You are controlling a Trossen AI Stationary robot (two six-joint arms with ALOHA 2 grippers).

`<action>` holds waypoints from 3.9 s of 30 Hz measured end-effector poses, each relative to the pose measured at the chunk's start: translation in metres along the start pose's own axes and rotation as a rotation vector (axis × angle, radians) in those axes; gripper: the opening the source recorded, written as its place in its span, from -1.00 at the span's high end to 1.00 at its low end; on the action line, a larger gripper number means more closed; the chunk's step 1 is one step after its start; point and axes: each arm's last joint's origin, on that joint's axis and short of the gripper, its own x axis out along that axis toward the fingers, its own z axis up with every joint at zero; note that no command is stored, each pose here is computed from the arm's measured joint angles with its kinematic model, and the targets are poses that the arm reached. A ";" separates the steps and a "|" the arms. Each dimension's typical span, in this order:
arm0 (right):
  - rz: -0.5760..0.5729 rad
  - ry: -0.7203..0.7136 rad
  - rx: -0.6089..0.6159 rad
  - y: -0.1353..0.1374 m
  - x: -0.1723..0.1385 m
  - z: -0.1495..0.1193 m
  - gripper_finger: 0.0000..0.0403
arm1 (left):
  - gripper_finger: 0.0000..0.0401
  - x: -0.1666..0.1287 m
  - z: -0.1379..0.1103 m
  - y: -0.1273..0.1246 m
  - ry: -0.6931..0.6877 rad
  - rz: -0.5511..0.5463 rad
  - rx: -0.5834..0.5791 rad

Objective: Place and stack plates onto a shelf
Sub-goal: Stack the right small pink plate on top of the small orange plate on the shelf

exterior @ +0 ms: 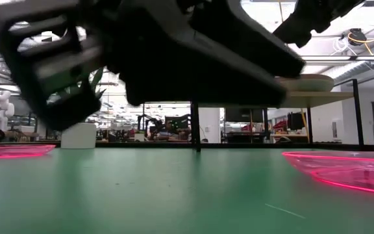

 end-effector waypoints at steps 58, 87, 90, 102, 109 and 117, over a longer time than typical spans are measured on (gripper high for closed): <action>0.031 -0.016 0.010 0.007 0.002 -0.007 0.50 | 0.16 0.013 -0.038 0.020 0.087 -0.053 0.362; 0.295 0.323 -0.083 0.173 0.003 0.009 0.93 | 0.16 0.013 -0.041 0.019 0.119 -0.054 0.238; 0.306 0.434 -0.085 0.198 0.005 -0.005 0.93 | 0.16 0.013 -0.040 0.019 0.124 -0.049 0.239; 0.298 0.718 -0.163 0.250 0.019 -0.063 0.93 | 0.16 0.013 -0.040 0.019 0.122 -0.043 0.236; 0.270 0.789 -0.244 0.253 0.028 -0.081 0.99 | 0.16 0.013 -0.040 0.020 0.122 -0.042 0.238; 0.239 0.812 -0.252 0.252 0.035 -0.087 1.00 | 0.16 0.013 -0.040 0.020 0.121 -0.042 0.242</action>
